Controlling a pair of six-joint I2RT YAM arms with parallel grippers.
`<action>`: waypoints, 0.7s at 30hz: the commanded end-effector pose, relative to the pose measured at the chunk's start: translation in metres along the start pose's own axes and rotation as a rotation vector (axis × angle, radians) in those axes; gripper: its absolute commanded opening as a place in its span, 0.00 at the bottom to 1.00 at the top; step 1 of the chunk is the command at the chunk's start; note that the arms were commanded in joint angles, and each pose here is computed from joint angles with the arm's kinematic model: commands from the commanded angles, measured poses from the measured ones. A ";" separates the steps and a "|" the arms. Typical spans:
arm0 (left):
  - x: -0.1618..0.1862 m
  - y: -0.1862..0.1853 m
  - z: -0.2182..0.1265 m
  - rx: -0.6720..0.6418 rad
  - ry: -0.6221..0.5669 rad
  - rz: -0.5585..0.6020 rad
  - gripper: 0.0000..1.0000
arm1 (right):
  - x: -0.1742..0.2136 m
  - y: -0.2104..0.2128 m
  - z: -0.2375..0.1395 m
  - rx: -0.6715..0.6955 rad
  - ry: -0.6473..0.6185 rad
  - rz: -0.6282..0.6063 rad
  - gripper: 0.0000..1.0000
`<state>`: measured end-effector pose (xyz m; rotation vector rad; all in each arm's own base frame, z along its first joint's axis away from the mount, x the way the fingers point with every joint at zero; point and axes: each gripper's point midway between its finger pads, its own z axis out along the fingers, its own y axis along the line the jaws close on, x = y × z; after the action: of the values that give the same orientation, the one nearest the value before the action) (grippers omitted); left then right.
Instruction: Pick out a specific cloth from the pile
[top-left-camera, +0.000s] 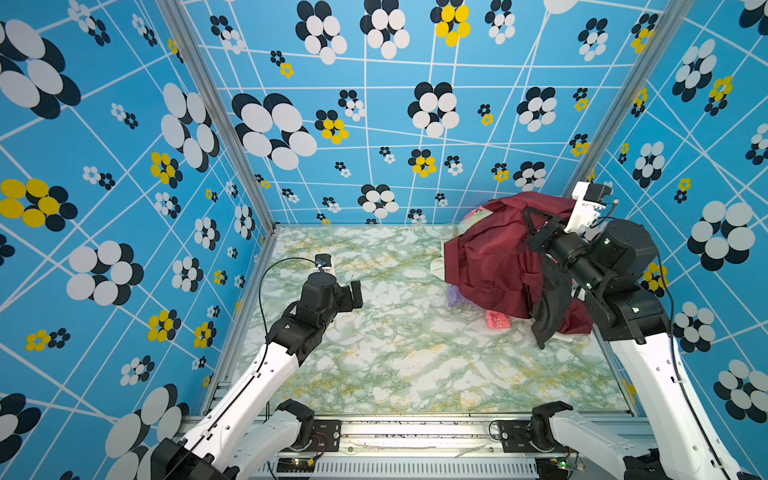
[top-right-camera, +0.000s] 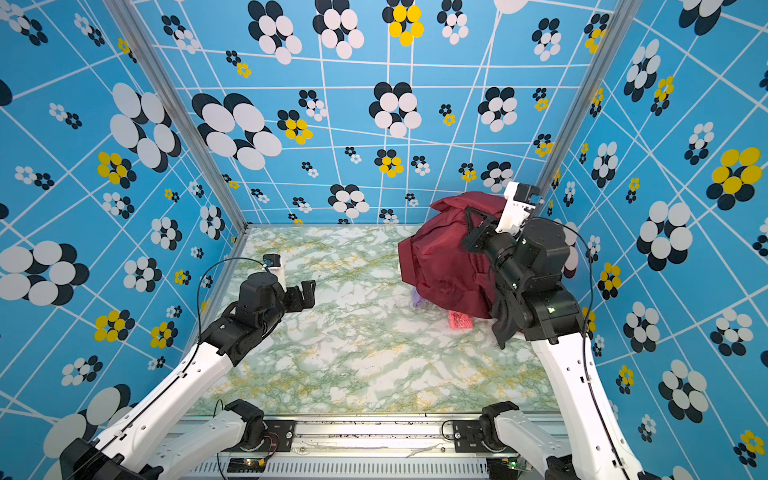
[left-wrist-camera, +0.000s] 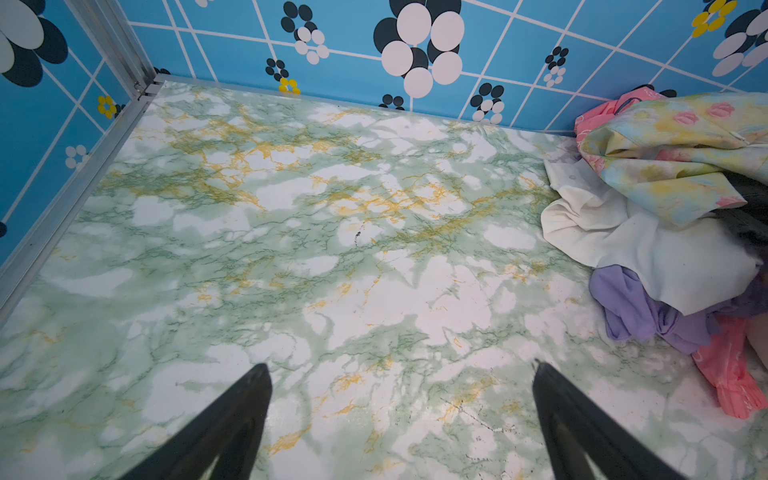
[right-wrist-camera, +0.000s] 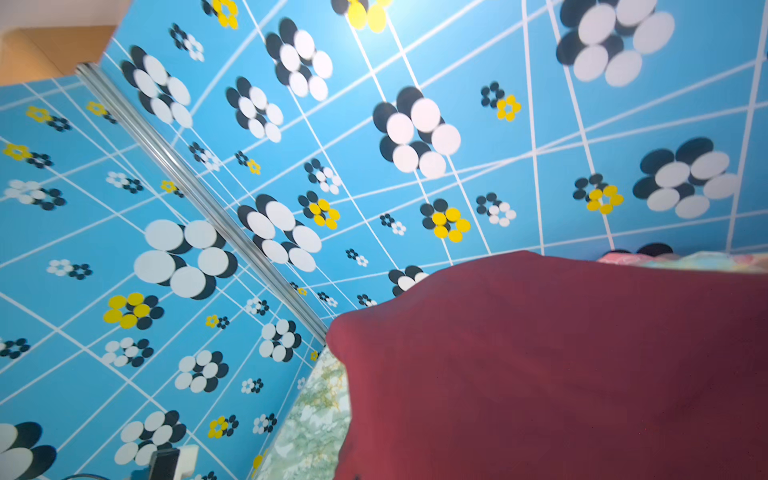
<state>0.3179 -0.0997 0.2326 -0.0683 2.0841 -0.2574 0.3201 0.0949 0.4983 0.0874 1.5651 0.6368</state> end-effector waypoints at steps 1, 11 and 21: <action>0.001 0.004 -0.005 -0.014 -0.014 0.009 0.99 | -0.059 0.042 -0.023 -0.141 -0.184 -0.063 0.00; -0.002 0.009 -0.017 -0.021 -0.048 -0.014 0.99 | -0.108 0.096 -0.057 -0.345 -0.292 -0.075 0.00; -0.004 0.015 -0.026 -0.041 -0.069 -0.035 0.99 | -0.141 0.146 -0.094 -0.564 -0.326 -0.053 0.00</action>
<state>0.3037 -0.0871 0.2492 -0.1084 2.0129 -0.2551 0.2372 0.1187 0.6493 -0.1707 1.1636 0.8747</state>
